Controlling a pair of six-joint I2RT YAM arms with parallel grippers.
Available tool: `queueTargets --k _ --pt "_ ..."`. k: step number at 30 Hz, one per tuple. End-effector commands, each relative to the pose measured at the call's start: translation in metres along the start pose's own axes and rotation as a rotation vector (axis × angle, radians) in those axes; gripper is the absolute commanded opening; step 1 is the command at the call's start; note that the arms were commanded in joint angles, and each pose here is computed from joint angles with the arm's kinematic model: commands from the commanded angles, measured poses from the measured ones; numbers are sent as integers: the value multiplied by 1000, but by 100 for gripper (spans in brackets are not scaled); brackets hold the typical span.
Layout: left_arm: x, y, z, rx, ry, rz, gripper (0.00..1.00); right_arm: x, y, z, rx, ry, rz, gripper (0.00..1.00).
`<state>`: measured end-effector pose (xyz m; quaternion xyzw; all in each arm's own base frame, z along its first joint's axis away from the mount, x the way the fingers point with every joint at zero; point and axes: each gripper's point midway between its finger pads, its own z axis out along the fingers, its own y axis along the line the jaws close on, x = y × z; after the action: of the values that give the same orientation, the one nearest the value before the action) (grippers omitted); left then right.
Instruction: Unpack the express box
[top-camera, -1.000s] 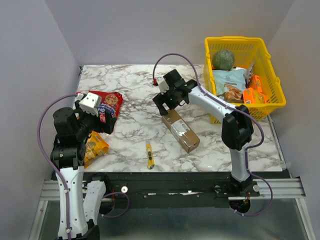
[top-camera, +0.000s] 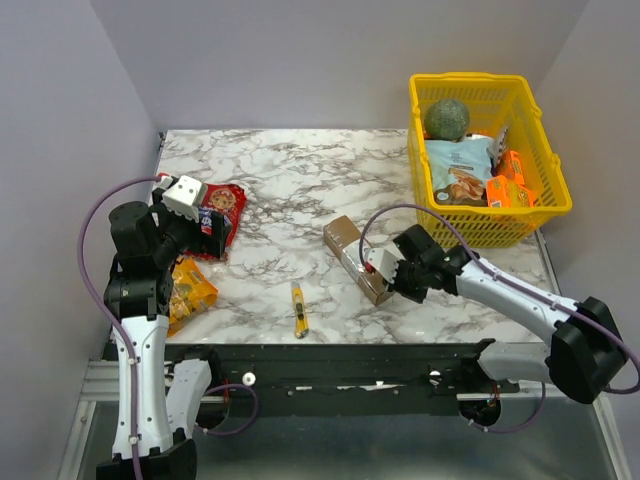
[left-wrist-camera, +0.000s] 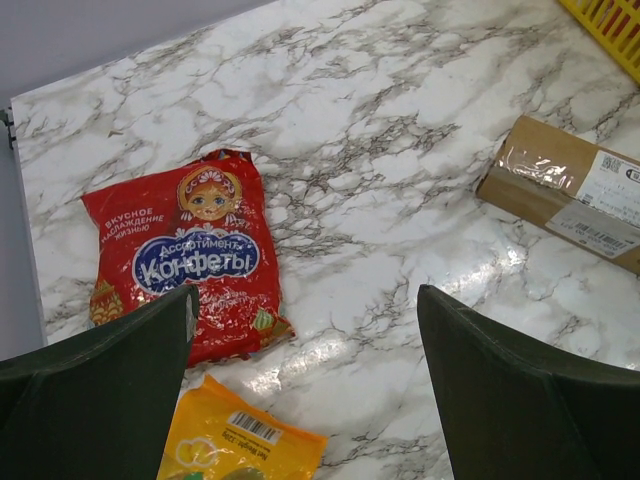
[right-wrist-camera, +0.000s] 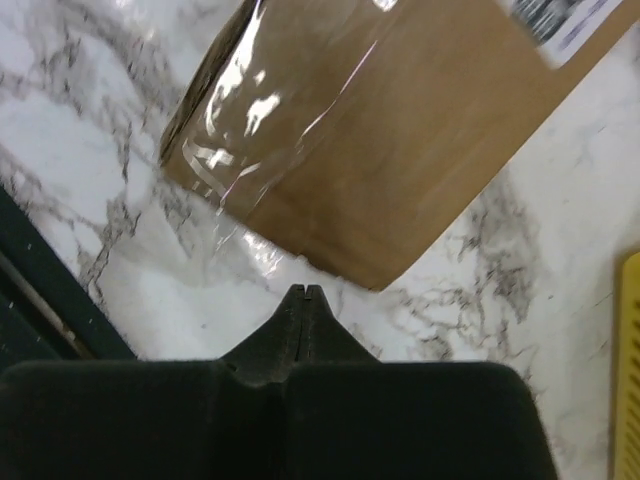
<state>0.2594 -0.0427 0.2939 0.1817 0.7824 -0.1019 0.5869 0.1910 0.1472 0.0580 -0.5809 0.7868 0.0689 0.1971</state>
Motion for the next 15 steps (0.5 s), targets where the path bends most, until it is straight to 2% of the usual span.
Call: queueTargets --k 1,6,10,11,13,14,15 --pt "-3 3 -3 -18 -10 11 99 -56 -36 3 82 -140 -51 1" --pt "-1 1 -6 -14 -7 9 99 -90 -61 -3 135 -185 -48 0" --pt "0 -2 -8 -5 -2 20 99 -82 -69 -19 196 -146 -16 0" --pt "2 -4 -10 3 4 21 99 -77 -77 -27 255 -119 9 0" --pt "4 -7 -12 12 8 22 99 -83 -81 -56 302 -151 76 2" --pt "7 -9 -13 19 18 17 99 -91 -76 -66 276 -185 85 7" --pt "8 -11 -14 24 18 18 99 -95 -70 -74 250 -198 130 29"
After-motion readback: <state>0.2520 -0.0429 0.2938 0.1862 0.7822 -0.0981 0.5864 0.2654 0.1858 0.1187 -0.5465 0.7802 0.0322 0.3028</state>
